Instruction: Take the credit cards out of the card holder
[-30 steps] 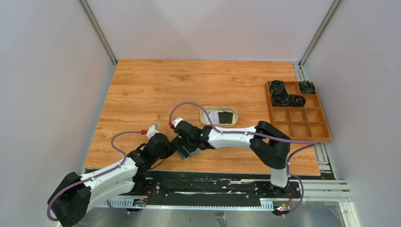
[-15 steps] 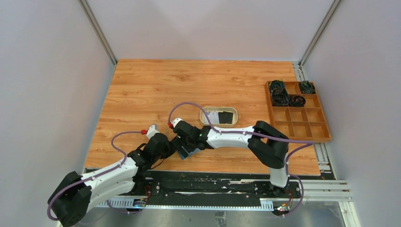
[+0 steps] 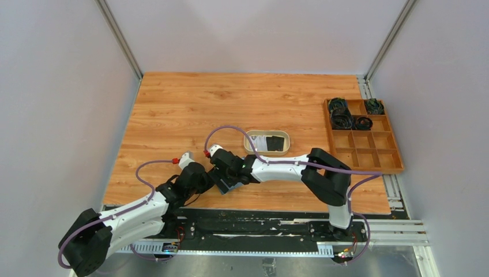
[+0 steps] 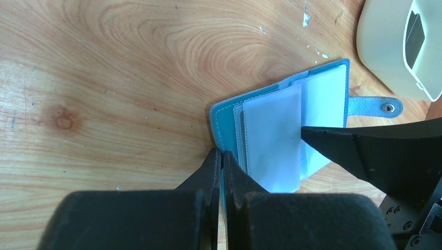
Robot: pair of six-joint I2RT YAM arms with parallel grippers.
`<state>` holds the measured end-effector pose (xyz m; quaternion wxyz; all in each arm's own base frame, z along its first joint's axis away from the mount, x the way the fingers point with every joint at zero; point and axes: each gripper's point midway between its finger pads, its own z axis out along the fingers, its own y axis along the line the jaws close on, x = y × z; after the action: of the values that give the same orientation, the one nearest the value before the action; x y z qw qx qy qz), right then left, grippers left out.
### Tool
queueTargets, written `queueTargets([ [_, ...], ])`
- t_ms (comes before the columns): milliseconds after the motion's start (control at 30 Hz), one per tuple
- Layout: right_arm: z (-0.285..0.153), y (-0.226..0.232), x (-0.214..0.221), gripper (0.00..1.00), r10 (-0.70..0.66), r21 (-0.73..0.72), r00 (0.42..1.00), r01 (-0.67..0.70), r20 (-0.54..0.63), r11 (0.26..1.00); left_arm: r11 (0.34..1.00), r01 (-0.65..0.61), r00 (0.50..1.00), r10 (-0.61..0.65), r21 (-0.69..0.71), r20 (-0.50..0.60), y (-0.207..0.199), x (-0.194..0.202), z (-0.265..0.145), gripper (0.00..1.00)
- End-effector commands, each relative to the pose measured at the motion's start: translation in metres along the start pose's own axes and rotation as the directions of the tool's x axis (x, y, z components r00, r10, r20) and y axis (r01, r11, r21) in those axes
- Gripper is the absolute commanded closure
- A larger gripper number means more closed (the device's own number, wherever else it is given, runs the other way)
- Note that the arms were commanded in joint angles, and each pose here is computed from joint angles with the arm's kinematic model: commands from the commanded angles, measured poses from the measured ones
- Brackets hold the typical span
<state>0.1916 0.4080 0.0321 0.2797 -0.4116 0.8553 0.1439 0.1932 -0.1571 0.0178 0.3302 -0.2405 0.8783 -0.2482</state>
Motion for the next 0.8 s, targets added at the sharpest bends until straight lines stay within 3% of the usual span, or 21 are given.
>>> queueTargets([
  [0,0.005,-0.021,0.027,0.21,-0.009,0.118,0.997,0.018,-0.080,0.993,0.997,-0.026,1.000,0.026,-0.077,0.004,0.022,0.002,0.000,1.00],
  [767,0.001,-0.096,0.043,0.19,0.007,0.285,0.992,0.029,-0.125,0.958,0.997,-0.057,0.998,0.054,-0.060,-0.040,0.020,0.011,0.002,1.00],
])
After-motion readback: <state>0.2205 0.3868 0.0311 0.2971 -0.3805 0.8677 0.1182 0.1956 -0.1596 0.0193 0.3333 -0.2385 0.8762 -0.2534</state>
